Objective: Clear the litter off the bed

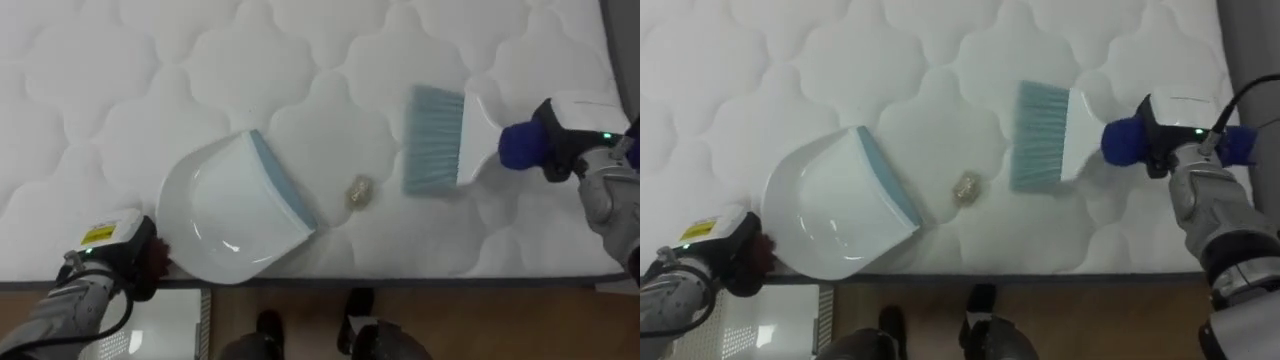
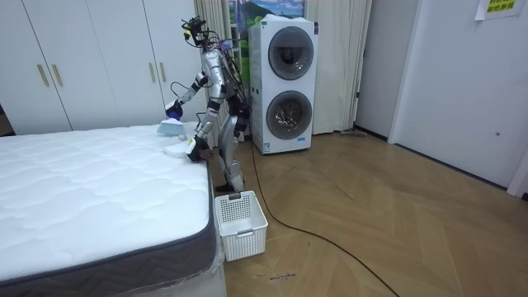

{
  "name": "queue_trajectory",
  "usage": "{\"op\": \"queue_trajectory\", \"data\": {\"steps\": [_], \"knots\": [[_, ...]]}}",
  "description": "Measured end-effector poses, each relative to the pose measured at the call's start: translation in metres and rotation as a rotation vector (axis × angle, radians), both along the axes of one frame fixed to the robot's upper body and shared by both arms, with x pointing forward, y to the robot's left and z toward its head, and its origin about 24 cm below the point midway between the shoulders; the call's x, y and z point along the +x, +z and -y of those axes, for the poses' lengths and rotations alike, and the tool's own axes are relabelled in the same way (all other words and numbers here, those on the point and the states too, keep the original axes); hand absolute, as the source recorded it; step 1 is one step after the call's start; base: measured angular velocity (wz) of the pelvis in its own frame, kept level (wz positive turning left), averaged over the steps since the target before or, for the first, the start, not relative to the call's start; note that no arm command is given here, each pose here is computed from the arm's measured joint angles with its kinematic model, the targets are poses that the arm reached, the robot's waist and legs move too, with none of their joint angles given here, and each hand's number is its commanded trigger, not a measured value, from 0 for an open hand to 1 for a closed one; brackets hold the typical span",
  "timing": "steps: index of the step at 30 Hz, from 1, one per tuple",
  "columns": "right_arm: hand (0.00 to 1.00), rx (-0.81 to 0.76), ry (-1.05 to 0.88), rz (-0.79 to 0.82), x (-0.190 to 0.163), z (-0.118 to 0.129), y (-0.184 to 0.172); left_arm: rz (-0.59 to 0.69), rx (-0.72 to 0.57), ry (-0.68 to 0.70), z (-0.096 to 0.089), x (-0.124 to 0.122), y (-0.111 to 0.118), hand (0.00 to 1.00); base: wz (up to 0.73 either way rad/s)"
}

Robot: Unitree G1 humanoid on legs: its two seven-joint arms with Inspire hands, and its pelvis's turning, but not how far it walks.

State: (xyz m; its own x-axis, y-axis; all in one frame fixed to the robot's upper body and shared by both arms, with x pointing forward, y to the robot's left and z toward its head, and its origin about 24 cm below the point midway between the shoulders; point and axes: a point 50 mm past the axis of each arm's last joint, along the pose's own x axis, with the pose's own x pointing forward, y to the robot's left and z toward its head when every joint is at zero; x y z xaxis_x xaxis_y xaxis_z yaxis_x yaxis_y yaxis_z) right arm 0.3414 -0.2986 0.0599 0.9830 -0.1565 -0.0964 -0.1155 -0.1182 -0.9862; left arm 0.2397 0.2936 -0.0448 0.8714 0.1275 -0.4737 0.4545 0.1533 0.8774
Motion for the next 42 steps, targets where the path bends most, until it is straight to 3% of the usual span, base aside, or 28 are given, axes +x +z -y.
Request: {"op": "queue_trajectory", "data": {"steps": [10,23,42], "knots": [[1.00,-0.123,0.111,0.004,0.015,-0.019,0.020,-0.017,0.075,-0.055,-0.006,-0.002,0.005,1.00,-0.02],[1.00,-0.186,0.255,-0.183,0.016,-0.055,0.011,-0.048,0.080,-0.068,-0.006,0.001,0.006,1.00,-0.01],[1.00,-0.175,0.290,-0.321,-0.009,-0.060,-0.023,-0.085,0.062,-0.082,-0.001,-0.003,0.000,1.00,-0.01]]}}
